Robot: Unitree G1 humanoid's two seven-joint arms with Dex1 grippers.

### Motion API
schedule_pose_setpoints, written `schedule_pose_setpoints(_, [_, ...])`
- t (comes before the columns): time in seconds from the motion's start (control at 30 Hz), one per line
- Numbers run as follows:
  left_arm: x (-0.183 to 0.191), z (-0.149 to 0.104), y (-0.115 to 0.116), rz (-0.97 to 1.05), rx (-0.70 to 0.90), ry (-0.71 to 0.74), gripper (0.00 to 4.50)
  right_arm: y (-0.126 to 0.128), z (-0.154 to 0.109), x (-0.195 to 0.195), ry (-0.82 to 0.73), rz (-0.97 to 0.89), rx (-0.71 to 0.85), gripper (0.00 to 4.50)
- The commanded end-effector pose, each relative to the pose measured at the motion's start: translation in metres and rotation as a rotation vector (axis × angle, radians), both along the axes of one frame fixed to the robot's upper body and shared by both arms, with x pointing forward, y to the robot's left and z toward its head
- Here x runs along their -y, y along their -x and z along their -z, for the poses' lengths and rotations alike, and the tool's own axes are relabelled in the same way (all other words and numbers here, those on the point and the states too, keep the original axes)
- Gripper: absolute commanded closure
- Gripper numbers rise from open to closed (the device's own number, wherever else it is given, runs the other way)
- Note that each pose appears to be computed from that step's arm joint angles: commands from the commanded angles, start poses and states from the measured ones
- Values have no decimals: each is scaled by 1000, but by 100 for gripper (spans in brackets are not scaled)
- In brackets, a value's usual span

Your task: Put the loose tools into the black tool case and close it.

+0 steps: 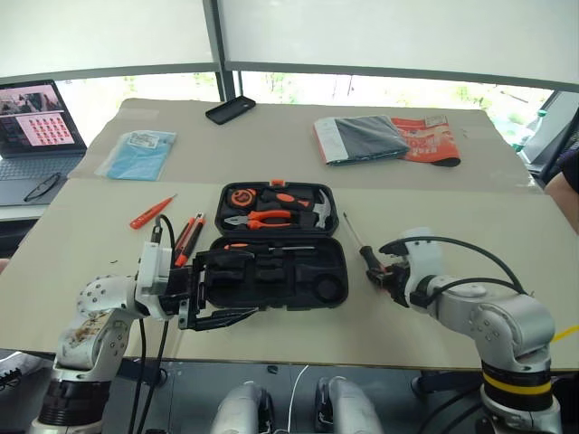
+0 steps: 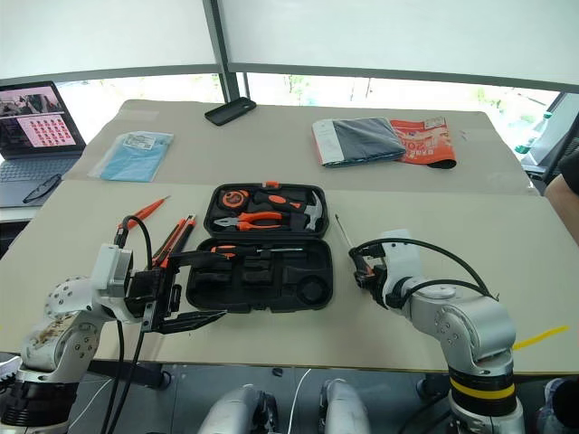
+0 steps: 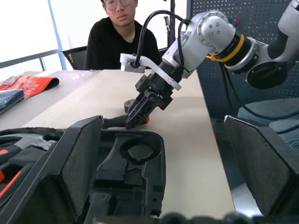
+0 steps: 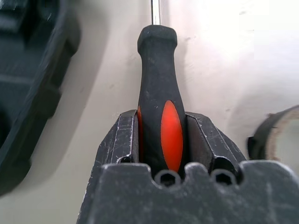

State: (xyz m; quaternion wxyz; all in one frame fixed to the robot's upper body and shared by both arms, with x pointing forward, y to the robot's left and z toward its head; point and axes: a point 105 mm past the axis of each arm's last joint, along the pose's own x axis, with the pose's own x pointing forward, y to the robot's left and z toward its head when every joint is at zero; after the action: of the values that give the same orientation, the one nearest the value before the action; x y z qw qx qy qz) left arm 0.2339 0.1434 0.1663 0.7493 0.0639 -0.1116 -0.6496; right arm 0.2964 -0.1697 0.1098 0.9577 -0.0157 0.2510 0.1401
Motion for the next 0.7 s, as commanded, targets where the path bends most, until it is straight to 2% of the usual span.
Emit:
schedule_pose_setpoints(0.03, [-9,-5,-4,-51,31,15,0,-2,-58,-4,-15,-40,328,340])
schedule_pose_setpoints(0.1, [-14,-5,-5,-69,31,13,0,-3,-68,-7,-3,-90,397,340])
schedule_pose_setpoints(0.17, [-25,-2,-9,-128,28,2,0,0,-88,-33,40,-340,517,340])
schedule_pose_setpoints(0.23, [-37,0,-13,-193,21,-1,0,3,-95,-52,72,-528,565,340])
schedule_pose_setpoints(0.3, [-54,7,-19,-282,0,-24,0,4,-93,-72,106,-714,554,340])
schedule_pose_setpoints(0.37, [-76,14,-18,-378,-14,-59,0,2,-80,-94,214,-949,506,340])
schedule_pose_setpoints(0.57, [-87,13,-9,-435,-16,-95,0,-13,-52,-121,406,-1215,371,340])
schedule_pose_setpoints(0.7, [-82,11,-4,-437,-10,-96,0,-29,-46,-118,504,-1248,330,340])
